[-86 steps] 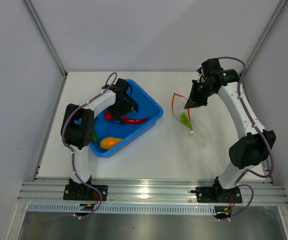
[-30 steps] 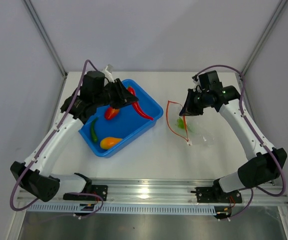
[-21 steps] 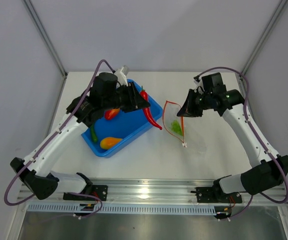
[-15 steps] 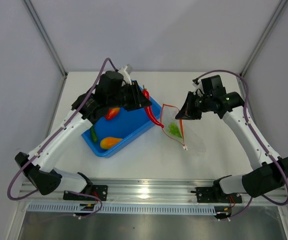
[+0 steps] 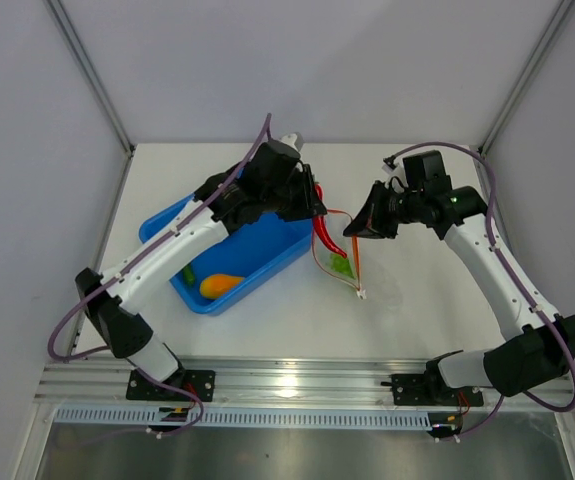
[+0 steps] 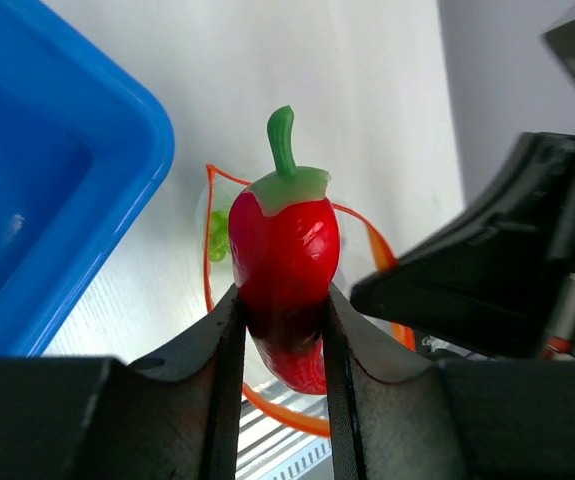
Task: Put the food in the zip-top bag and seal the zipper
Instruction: Place the fake vegetable in the zipper food storage bag.
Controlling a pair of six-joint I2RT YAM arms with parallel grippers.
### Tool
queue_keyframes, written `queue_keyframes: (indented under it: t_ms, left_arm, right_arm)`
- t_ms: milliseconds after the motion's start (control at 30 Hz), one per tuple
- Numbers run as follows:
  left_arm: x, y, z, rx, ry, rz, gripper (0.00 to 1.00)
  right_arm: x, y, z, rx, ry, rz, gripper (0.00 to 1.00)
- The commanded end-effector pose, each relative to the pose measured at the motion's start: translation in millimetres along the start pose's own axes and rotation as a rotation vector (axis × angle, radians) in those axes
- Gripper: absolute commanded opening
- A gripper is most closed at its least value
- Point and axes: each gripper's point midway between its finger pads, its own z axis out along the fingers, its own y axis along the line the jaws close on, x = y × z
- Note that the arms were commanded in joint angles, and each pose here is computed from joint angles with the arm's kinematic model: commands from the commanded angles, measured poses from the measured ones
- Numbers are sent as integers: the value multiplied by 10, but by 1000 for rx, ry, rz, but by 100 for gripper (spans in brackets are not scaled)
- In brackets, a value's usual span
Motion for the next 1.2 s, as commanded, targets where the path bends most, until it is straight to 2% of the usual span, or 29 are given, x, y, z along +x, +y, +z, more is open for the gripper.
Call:
queue_keyframes:
  t_ms: [0, 267, 333, 467, 700, 800, 933, 1100, 1167]
  left_arm:
    - [-24, 9, 59, -34, -16, 9, 17]
    - [164, -39, 178, -9, 8, 71, 25]
    - [209, -47, 173, -6, 13, 91, 26]
    - [305, -30, 147, 19, 28, 112, 37]
    - [499, -9, 80, 83, 76, 147, 42]
    - [572, -56, 20, 125, 107, 161, 54]
    - [622, -26, -24, 156, 88, 174, 77]
    - [494, -2, -138, 132, 37, 197, 90]
    - [447, 30, -209, 115, 22, 206, 99]
  right_arm:
    - [-36, 185, -38, -90, -6, 16, 0]
    - [-141, 344, -46, -182, -13, 90, 0]
    - [-165, 351, -52, -184, -23, 106, 0]
    - [-199, 332, -33, -184, -42, 126, 0]
    - [-195, 273, -4, -172, -58, 140, 0]
    - [-199, 250, 4, -161, -62, 144, 0]
    - [-181, 234, 11, -154, -61, 140, 0]
    - [-156, 191, -18, -124, -72, 120, 0]
    - [-141, 146, -26, -101, -76, 114, 0]
